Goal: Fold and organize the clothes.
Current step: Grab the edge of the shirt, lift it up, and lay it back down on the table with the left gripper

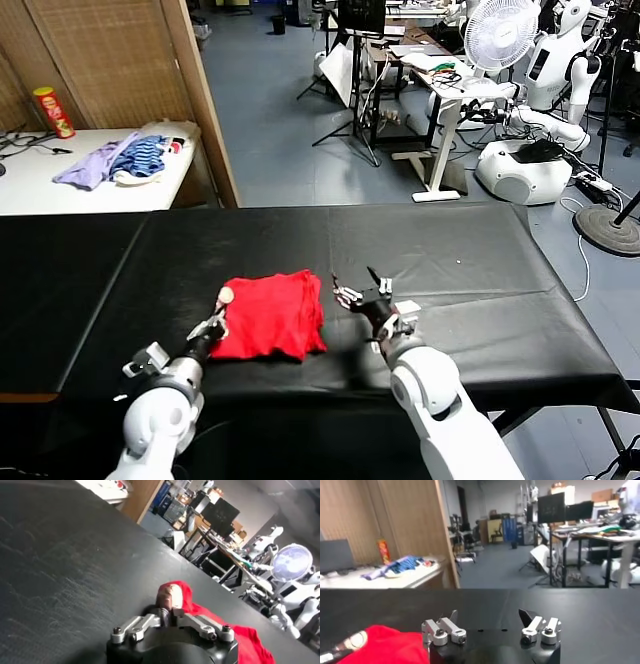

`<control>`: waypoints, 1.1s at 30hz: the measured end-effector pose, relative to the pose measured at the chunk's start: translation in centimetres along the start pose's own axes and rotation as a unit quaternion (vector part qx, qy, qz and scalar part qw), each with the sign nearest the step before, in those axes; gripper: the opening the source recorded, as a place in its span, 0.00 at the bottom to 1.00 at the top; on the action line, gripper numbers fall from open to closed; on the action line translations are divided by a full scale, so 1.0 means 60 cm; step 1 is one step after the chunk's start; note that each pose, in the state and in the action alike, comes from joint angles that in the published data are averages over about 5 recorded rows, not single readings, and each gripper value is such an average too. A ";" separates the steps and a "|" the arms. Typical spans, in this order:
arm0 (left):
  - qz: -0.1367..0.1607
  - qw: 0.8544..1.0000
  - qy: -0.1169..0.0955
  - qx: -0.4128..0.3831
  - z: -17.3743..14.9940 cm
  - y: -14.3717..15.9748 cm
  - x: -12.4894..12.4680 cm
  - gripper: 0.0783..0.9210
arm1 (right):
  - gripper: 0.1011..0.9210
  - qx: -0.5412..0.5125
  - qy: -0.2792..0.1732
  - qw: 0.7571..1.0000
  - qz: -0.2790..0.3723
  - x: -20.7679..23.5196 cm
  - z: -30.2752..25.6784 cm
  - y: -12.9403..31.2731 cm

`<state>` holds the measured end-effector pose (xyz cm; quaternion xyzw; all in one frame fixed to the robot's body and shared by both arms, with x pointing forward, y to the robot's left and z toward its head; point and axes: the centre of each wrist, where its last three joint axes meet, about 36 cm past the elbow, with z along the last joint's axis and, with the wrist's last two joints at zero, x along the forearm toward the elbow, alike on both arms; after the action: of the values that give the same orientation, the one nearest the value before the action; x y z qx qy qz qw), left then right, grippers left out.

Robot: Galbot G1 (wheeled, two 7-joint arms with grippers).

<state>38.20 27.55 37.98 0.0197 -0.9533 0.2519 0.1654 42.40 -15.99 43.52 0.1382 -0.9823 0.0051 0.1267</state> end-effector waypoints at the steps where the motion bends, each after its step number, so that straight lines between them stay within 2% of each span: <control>1: -0.004 1.000 -0.004 -0.018 -0.002 -0.001 0.001 0.08 | 0.85 0.008 0.006 1.000 0.008 0.004 0.001 -0.003; 5: -0.029 0.992 -0.023 -0.124 -0.014 0.006 0.005 0.08 | 0.85 0.028 0.019 0.999 0.031 0.022 0.008 -0.013; 10: -0.065 0.959 -0.042 -0.272 -0.049 0.037 0.008 0.08 | 0.85 0.034 0.025 0.998 0.048 0.045 0.013 -0.025; 15: -0.107 0.908 -0.056 -0.400 -0.107 0.091 0.014 0.08 | 0.85 0.036 0.026 0.997 0.056 0.055 0.013 -0.030; 19: -0.137 0.854 -0.079 -0.495 -0.177 0.122 0.027 0.08 | 0.85 0.035 0.025 0.997 0.056 0.054 0.012 -0.029; 22: -0.153 0.817 -0.097 -0.548 -0.227 0.119 0.039 0.08 | 0.85 0.034 0.025 0.998 0.055 0.050 0.011 -0.027; 24: -0.153 0.806 -0.103 -0.563 -0.245 0.102 0.048 0.08 | 0.85 0.034 0.025 0.998 0.054 0.048 0.011 -0.025; 26: -0.140 0.810 -0.109 -0.559 -0.251 0.075 0.057 0.08 | 0.85 0.034 0.026 0.998 0.053 0.048 0.013 -0.024; 28: -0.116 0.825 -0.113 -0.541 -0.247 0.044 0.065 0.08 | 0.85 0.034 0.029 0.998 0.052 0.048 0.016 -0.023; 30: -0.086 0.850 -0.110 -0.508 -0.229 0.017 0.067 0.08 | 0.85 0.035 0.031 0.998 0.052 0.051 0.018 -0.025; 33: -0.037 0.893 -0.086 -0.440 -0.177 -0.016 0.062 0.08 | 0.85 0.037 0.033 0.997 0.055 0.056 0.019 -0.031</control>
<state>38.04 32.06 48.31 0.0018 -0.9757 -0.2027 0.0834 39.49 -18.72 43.23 0.0887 -0.9828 0.0531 0.1533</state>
